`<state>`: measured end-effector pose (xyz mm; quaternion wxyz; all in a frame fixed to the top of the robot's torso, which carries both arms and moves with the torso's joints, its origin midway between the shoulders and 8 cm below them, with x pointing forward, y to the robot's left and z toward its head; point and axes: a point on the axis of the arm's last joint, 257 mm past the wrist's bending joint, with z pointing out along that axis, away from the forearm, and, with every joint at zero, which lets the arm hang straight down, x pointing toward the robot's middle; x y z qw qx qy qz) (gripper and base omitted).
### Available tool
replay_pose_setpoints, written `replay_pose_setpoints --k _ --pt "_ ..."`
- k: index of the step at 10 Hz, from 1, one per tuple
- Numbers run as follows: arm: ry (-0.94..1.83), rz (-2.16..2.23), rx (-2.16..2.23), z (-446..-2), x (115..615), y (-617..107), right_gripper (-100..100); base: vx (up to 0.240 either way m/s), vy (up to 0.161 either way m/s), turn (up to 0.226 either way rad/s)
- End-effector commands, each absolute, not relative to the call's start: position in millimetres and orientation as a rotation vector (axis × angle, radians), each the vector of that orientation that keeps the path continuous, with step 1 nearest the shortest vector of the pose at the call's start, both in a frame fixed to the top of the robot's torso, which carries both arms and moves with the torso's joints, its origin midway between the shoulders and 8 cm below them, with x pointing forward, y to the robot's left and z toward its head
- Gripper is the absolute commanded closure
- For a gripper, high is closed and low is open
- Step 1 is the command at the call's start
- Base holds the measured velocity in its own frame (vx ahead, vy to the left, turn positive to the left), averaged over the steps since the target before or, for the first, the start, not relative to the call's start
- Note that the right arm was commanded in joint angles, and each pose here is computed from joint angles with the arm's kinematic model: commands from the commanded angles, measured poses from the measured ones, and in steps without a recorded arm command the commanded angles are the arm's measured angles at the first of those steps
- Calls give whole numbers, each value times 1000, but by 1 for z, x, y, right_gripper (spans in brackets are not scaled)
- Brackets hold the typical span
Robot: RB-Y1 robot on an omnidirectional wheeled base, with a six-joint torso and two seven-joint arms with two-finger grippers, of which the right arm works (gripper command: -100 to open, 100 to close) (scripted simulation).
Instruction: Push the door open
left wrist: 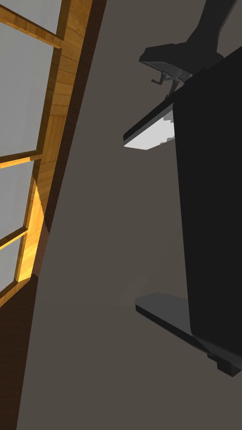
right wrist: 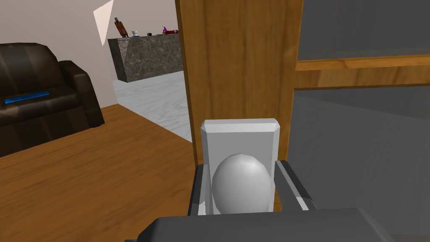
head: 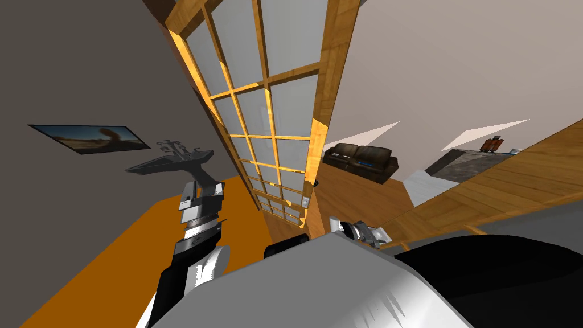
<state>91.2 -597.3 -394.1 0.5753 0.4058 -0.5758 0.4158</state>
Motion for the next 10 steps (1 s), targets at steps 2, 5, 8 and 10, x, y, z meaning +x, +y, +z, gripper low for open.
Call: replay_pose_setpoints --k 2,5,8,10 --pt "-1346 930 920 -395 73 -601 100 -9 -115 2" --pt "-1388 847 839 -395 42 -598 100 1 -137 77" --pt "-1402 821 814 -396 34 -596 100 1 -124 23" --pt "-1432 762 760 -398 15 -590 100 9 -141 95"
